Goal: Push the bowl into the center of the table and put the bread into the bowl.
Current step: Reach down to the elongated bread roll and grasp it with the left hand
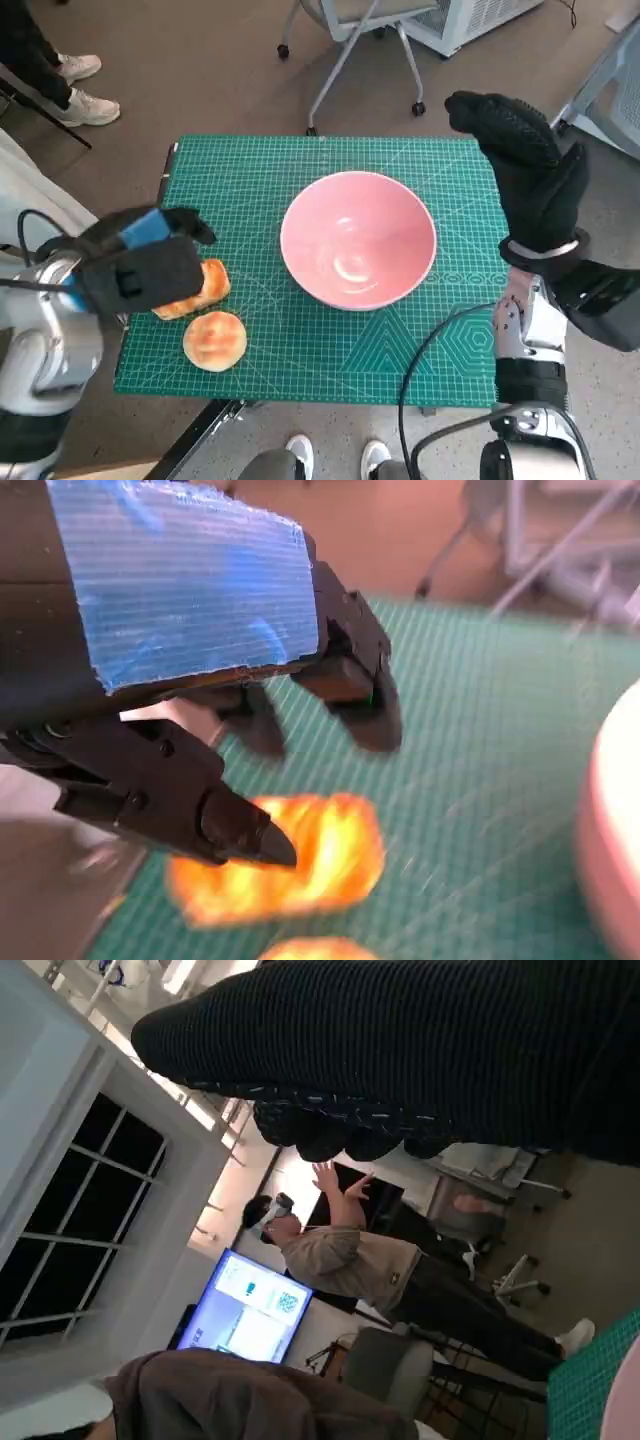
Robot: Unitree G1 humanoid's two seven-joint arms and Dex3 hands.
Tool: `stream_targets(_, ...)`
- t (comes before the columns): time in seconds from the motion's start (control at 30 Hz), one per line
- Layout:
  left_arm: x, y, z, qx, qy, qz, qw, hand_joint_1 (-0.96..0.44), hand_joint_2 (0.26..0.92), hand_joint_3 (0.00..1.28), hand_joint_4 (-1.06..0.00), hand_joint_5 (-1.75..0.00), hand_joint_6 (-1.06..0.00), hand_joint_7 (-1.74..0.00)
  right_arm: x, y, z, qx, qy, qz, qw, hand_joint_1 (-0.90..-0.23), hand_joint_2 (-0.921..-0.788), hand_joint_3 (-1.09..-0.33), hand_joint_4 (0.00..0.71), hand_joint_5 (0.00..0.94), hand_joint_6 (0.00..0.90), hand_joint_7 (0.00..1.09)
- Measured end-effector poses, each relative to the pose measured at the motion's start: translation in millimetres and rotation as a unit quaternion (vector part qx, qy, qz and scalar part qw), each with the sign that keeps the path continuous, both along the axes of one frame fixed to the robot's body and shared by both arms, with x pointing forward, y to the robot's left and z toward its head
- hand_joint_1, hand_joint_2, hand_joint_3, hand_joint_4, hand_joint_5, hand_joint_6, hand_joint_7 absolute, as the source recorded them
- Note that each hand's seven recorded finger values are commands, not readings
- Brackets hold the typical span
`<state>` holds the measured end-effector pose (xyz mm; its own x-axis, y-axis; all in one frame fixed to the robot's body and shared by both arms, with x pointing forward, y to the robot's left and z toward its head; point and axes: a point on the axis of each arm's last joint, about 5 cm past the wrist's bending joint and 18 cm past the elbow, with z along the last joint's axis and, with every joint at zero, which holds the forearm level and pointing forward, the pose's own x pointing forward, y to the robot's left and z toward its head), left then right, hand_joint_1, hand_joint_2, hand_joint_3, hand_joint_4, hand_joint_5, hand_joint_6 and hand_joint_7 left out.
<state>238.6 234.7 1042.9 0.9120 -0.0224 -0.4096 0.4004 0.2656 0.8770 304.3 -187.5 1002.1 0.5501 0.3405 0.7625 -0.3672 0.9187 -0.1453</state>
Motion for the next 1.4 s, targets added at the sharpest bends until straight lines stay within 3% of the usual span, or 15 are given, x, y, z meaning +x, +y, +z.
stream_targets(0.53, -15.8, -4.5, -16.4, 0.001, -0.015, 0.005, 1.0, -0.39, 0.706, 0.0, -0.08, 0.0, -0.17, 0.0, 0.3, -1.5, -0.8, 0.007, 0.005, -0.001, 1.0, -0.672, -0.921, -0.809, 0.186, 0.001, 0.031, 0.45)
stream_targets(0.9, -14.6, -8.3, -23.8, 0.015, -0.025, 0.013, 0.999, -0.37, 0.707, 0.0, -0.08, 0.0, -0.16, 0.0, 0.3, -0.6, -0.5, 0.007, 0.005, 0.0, 1.0, -0.678, -0.921, -0.82, 0.184, 0.0, 0.029, 0.45)
stream_targets(1.4, -3.4, -9.8, -53.4, 0.019, 0.002, 0.041, 0.999, -0.31, 0.715, 0.0, -0.1, -0.01, -0.16, 0.0, 0.4, -1.1, -0.5, 0.006, 0.007, 0.001, 1.0, -0.681, -0.921, -0.819, 0.186, 0.001, 0.028, 0.45)
